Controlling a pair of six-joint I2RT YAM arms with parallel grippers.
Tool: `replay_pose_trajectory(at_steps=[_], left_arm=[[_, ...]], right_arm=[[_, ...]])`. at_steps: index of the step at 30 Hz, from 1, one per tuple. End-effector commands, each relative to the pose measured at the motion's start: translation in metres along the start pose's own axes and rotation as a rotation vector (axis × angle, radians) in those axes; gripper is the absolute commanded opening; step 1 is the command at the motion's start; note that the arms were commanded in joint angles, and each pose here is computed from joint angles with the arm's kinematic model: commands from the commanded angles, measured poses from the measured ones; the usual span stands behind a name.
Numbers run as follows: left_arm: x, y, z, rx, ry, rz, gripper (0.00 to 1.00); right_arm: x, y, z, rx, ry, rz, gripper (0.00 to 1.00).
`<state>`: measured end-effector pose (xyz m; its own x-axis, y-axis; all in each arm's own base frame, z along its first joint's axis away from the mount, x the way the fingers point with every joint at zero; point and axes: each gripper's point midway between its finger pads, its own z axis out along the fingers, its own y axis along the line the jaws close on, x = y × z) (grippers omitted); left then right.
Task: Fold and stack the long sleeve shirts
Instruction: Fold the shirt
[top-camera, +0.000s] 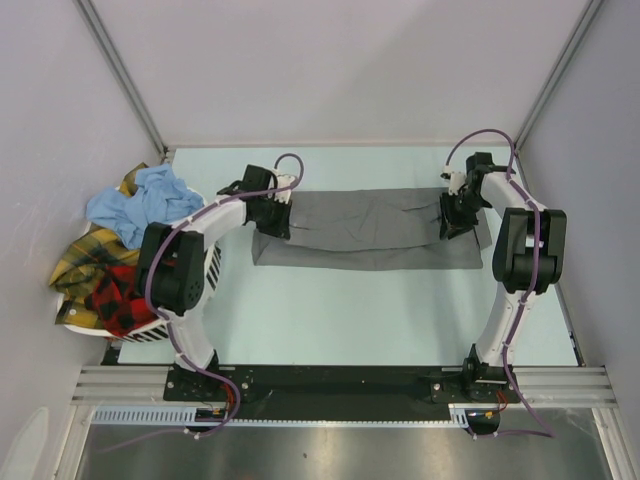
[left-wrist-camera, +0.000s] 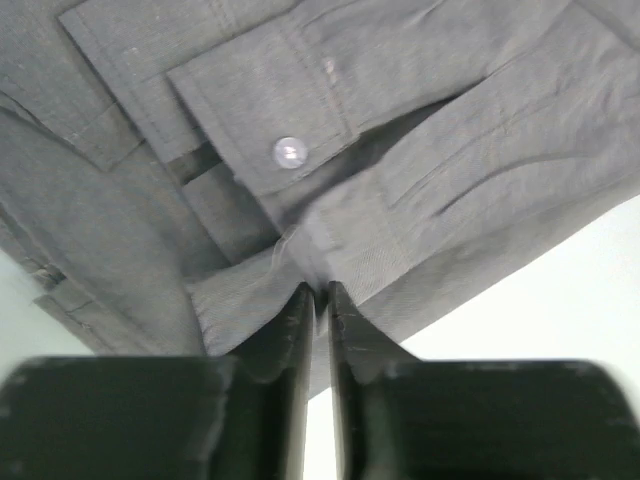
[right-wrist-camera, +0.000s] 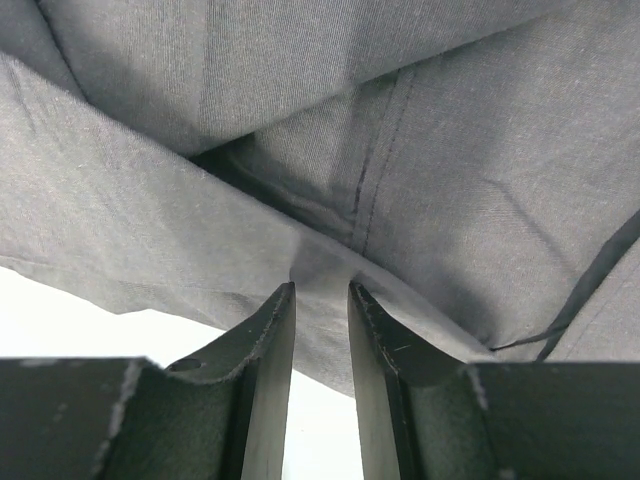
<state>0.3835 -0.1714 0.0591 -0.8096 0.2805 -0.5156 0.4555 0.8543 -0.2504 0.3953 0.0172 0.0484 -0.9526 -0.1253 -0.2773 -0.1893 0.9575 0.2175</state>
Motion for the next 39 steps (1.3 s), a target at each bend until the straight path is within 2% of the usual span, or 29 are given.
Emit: replay_pose_trajectory(at_steps=[1, 4, 5, 6, 7, 9, 10, 12, 13, 16, 20, 29, 32, 33, 35, 36, 39], left_arm=[[-0.001, 0.005, 0.002, -0.001, 0.024, 0.021, 0.44], [-0.005, -0.002, -0.012, 0.022, -0.003, 0.120, 0.56], [-0.005, -0.002, -0.018, 0.023, -0.014, 0.207, 0.60], [0.000, -0.006, -0.031, 0.029, -0.029, 0.266, 0.60], [0.002, -0.009, -0.036, 0.056, -0.041, 0.383, 0.61], [0.023, -0.013, -0.050, 0.059, -0.016, 0.496, 0.61], [0.029, -0.016, -0.052, 0.075, -0.003, 0.620, 0.60], [0.054, -0.017, -0.053, 0.079, 0.055, 0.715, 0.59], [0.057, -0.024, -0.054, 0.093, 0.058, 0.821, 0.58], [0.073, -0.033, -0.044, 0.110, 0.101, 0.944, 0.56], [0.075, -0.031, -0.024, 0.072, 0.112, 1.041, 0.51], [0.076, 0.002, 0.007, -0.065, 0.172, 1.133, 0.51], [0.087, 0.004, 0.010, -0.048, 0.202, 1.144, 0.37], [0.090, 0.005, 0.011, -0.045, 0.212, 1.143, 0.27], [0.092, 0.006, 0.011, -0.040, 0.227, 1.134, 0.18], [0.091, 0.005, 0.011, -0.035, 0.229, 1.131, 0.10], [0.097, -0.001, 0.009, 0.010, 0.261, 1.121, 0.00]], right_arm=[[0.001, -0.002, -0.014, 0.018, -0.003, 0.013, 0.33], [0.007, -0.009, -0.025, 0.038, 0.002, 0.021, 0.32], [0.008, -0.010, -0.033, 0.054, -0.011, 0.018, 0.33], [0.011, -0.012, -0.037, 0.062, -0.010, 0.021, 0.32], [0.020, -0.013, -0.038, 0.064, 0.010, 0.025, 0.32], [0.028, -0.015, -0.045, 0.084, 0.015, 0.026, 0.32], [0.035, -0.017, -0.046, 0.091, 0.027, 0.032, 0.32], [0.049, -0.021, -0.042, 0.110, 0.062, 0.037, 0.32], [0.052, -0.023, -0.040, 0.115, 0.067, 0.043, 0.31], [0.058, -0.031, -0.026, 0.138, 0.090, 0.060, 0.30], [0.059, -0.051, -0.001, 0.197, 0.112, 0.059, 0.27], [0.042, -0.084, 0.035, 0.271, 0.105, 0.041, 0.25], [0.032, -0.090, 0.042, 0.280, 0.084, 0.025, 0.25], [0.028, -0.097, 0.044, 0.306, 0.080, 0.022, 0.25], [0.016, -0.104, 0.049, 0.324, 0.067, 0.013, 0.25], [0.011, -0.107, 0.051, 0.329, 0.058, 0.009, 0.25], [-0.018, -0.114, 0.056, 0.350, 0.016, -0.009, 0.25]])
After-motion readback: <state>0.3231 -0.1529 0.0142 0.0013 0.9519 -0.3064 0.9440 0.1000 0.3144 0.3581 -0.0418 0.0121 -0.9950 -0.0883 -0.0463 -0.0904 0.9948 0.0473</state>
